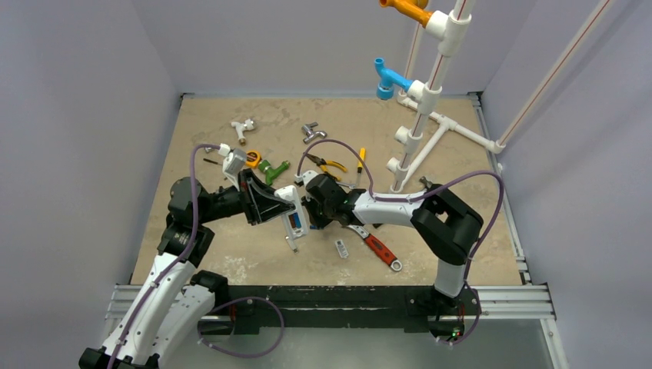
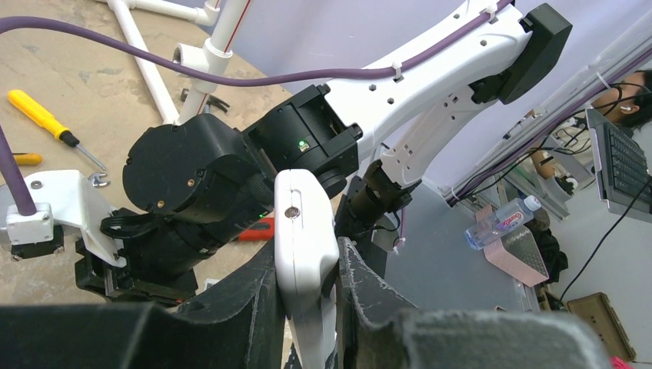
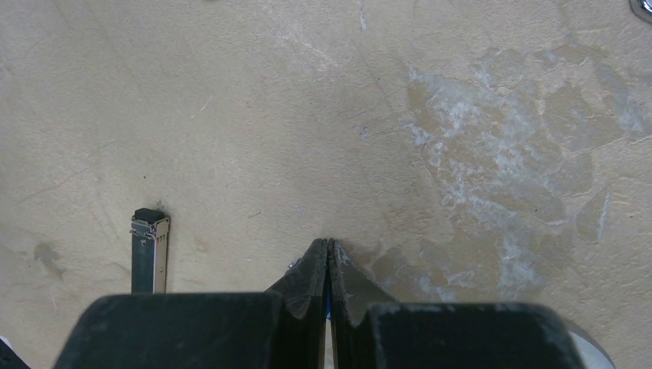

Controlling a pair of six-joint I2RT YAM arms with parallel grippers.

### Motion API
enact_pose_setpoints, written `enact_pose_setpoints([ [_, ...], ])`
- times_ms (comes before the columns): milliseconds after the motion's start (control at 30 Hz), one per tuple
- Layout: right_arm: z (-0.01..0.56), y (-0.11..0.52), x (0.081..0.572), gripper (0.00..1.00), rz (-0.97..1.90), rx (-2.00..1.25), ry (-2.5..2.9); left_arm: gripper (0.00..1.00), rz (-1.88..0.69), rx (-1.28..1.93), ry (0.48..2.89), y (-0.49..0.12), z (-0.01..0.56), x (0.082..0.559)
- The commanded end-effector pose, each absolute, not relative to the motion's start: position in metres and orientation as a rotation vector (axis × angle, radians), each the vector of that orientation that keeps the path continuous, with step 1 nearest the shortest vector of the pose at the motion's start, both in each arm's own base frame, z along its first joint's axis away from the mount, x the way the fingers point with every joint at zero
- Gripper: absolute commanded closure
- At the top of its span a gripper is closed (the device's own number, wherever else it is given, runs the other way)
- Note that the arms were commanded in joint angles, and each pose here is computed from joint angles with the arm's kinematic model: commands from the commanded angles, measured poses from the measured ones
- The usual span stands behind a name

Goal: Load the batteries into the remote control
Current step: Adjust the battery at the center of the board.

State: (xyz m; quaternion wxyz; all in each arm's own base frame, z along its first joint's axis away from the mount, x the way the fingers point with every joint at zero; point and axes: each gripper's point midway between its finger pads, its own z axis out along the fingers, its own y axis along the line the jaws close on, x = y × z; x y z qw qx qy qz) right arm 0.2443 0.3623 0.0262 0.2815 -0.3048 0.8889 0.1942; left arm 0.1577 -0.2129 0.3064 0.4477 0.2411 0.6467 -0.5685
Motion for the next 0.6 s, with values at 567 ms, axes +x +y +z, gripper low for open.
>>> enact_pose_setpoints([
  [567, 0.024, 0.352, 0.216, 1.0, 0.508, -0.996, 2.416, 1.0, -1.366, 0.626, 1.521, -0.211, 0.328, 0.158],
])
